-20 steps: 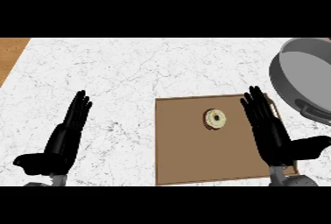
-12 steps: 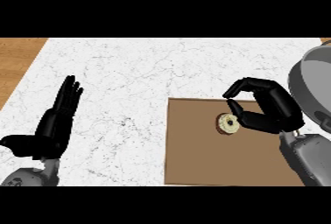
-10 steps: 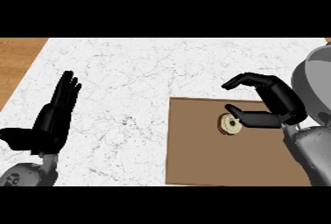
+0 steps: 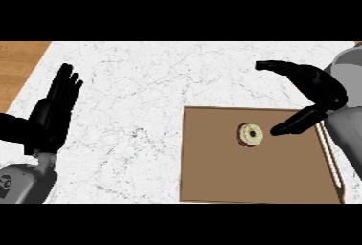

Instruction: Pick the cupcake from the tray and place it in the pot

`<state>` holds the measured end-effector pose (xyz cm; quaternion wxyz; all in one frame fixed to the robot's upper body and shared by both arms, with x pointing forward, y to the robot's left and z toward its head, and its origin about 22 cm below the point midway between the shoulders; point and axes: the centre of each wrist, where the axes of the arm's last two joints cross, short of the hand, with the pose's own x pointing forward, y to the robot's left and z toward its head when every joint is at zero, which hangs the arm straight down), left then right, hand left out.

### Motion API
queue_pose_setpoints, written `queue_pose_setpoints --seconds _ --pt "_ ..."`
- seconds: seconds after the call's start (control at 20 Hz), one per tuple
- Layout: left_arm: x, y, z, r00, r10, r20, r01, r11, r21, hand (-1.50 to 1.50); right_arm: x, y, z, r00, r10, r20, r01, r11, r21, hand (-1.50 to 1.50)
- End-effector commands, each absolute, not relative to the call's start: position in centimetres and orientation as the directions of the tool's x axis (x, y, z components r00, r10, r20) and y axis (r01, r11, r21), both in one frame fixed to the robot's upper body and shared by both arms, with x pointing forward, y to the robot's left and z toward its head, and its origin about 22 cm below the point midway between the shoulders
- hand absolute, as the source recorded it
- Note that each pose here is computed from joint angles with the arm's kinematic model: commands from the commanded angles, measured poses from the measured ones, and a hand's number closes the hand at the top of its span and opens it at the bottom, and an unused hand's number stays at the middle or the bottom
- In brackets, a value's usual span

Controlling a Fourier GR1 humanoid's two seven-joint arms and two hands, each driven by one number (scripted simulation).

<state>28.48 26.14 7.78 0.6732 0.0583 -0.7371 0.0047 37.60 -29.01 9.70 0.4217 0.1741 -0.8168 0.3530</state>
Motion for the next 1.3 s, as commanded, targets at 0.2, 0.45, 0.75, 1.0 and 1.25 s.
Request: queue_pose_setpoints --seconds 0.2,0.45,0.75,1.0,1.25 --pt "29.8 26.6 9.5 -0.074 -0.085 0.994 -0.125 0.989 0.075 0.00 40.2 -28.1 14.6 -0.630 0.182 0.755 -0.696 0.298 -0.653 -1.50" --pt "28.8 25.8 7.9 -0.065 -0.090 0.994 -0.141 0.987 0.080 0.00 39.9 -25.5 14.9 -0.723 0.307 0.619 -0.642 0.033 -0.766 -1.50" --pt "28.4 27.9 8.8 -0.036 -0.091 0.995 -0.145 0.986 0.085 0.00 39.2 -23.7 13.3 -0.761 0.368 0.535 -0.621 -0.173 -0.764 -1.50" --pt "28.2 26.7 8.1 -0.032 -0.061 0.998 -0.150 0.987 0.056 0.00 39.3 -22.5 9.8 -0.752 0.371 0.544 -0.631 -0.170 -0.757 -1.50" --pt "29.3 28.2 5.9 -0.040 -0.079 0.996 -0.170 0.983 0.071 0.00 38.3 -21.0 9.5 -0.754 0.371 0.543 -0.636 -0.201 -0.745 -1.50"
